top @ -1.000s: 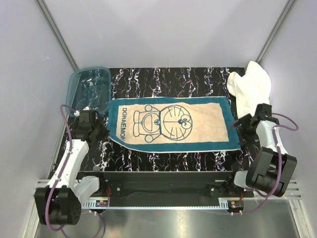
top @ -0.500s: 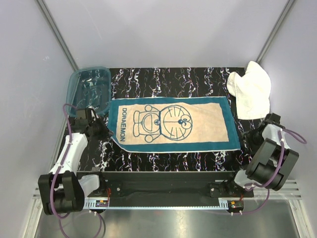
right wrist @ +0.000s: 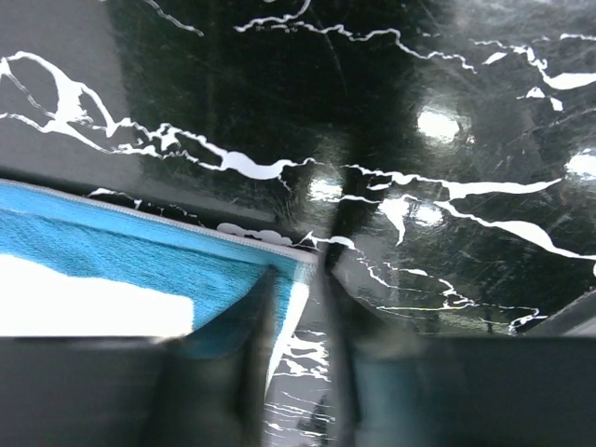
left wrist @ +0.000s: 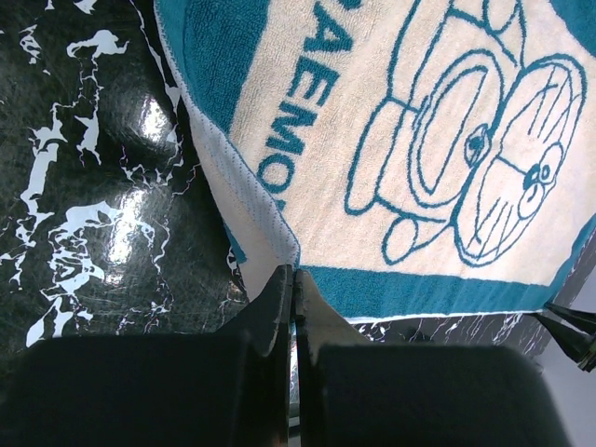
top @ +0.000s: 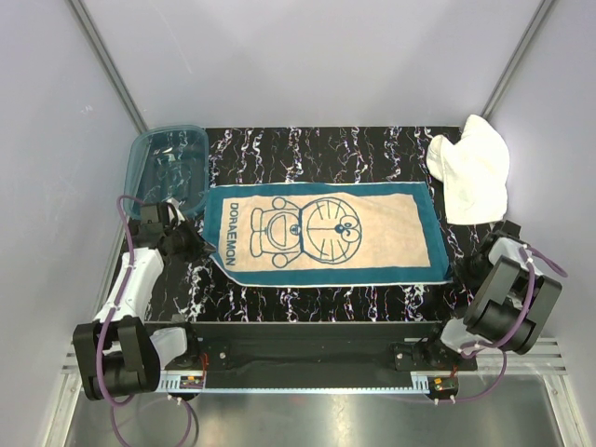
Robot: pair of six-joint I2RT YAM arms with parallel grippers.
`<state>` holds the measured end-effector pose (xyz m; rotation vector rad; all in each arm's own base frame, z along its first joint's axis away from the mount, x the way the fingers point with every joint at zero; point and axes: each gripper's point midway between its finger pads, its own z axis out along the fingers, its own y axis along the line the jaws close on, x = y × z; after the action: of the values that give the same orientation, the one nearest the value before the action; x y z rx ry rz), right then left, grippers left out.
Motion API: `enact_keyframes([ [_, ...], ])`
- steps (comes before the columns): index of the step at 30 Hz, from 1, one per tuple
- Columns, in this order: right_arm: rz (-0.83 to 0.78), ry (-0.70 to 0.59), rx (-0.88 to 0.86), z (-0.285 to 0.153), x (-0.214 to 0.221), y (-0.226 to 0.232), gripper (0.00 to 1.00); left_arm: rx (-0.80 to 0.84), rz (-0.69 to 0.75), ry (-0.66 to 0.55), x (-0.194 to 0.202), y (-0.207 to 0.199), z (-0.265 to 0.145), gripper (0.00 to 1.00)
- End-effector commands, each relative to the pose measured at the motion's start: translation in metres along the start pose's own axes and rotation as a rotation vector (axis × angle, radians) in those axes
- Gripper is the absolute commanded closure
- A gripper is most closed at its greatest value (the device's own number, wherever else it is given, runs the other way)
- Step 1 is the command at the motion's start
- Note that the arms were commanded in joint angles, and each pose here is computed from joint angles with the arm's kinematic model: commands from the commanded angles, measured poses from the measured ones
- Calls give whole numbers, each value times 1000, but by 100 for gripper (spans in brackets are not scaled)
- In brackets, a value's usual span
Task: Roll the towels
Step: Fold the towel
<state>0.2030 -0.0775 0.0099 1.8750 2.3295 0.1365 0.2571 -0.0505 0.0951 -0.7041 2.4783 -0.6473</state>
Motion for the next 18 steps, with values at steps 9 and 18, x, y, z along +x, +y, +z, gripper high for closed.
enact_keyframes([
  [9,-44,-13,-89,1,-6,21,100,32,32,-59,-17,-10,-5,100],
  [18,-70,-104,-249,-71,-23,41,100,1,28,-21,-7,-9,2,100],
])
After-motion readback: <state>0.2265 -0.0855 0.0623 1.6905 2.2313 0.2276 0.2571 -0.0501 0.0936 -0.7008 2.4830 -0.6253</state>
